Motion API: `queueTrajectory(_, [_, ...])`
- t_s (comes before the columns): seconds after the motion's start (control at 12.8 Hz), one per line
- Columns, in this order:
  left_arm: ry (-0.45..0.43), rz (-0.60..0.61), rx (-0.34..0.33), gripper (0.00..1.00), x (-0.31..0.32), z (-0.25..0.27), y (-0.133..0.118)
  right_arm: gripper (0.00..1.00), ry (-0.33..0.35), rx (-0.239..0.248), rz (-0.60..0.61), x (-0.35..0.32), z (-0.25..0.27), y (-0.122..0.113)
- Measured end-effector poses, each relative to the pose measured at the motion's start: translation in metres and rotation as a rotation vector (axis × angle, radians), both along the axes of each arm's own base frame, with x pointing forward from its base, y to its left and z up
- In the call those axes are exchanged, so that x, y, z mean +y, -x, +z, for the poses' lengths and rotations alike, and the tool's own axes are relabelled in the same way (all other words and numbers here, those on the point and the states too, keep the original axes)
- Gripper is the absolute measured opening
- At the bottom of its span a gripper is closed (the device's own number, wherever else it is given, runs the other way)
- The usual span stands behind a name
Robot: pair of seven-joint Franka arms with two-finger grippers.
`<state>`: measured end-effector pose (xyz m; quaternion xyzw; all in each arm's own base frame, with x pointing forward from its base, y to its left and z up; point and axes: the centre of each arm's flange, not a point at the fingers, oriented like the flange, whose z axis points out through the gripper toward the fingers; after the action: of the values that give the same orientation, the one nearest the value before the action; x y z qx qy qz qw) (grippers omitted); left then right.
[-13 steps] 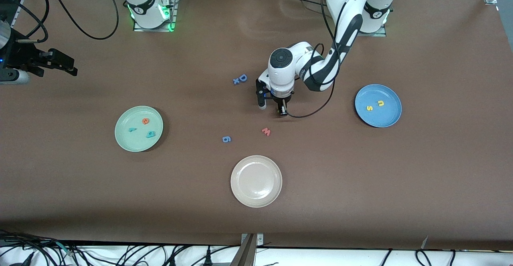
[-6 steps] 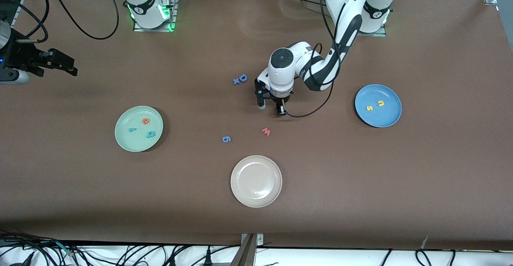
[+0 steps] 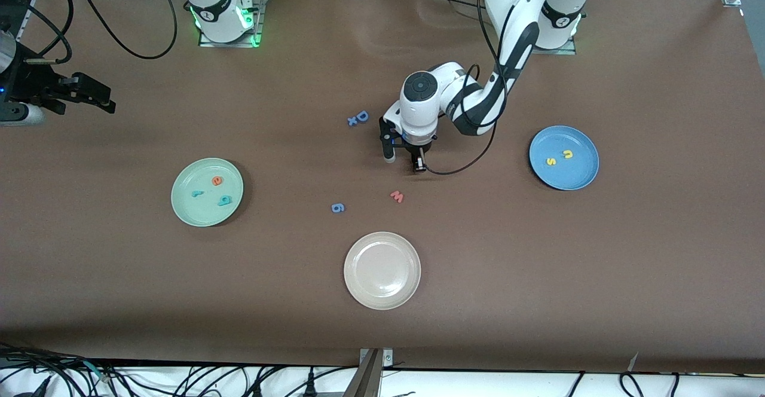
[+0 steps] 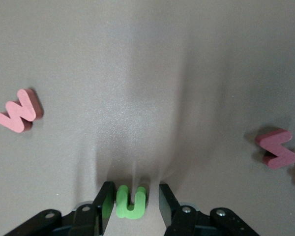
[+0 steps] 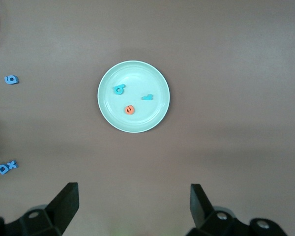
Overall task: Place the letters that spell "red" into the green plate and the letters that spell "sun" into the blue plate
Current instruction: 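Grasp the green u with the left gripper, then carry the green u onto the blue plate and open the left gripper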
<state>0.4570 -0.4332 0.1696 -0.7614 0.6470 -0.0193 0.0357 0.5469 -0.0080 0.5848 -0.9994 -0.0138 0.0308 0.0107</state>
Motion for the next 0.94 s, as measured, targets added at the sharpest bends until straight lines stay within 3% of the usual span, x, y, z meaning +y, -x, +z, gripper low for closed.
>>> queueTrajectory(0.16, [0.0, -0.001, 0.0, 0.44, 0.0, 0.0, 0.0, 1.0, 0.0, 0.0, 0.0, 0.0, 0.0, 0.0])
queueTrajectory(0.31, [0.007, -0.003, -0.006, 0.29, -0.001, 0.003, 0.0, 1.0, 0.0, 0.0, 0.0, 0.0, 0.0, 0.0])
queueTrajectory(0.94, [0.004, 0.027, -0.012, 0.27, 0.009, 0.004, -0.01, 1.0, -0.001, 0.0, 0.0, 0.0, 0.0, 0.0])
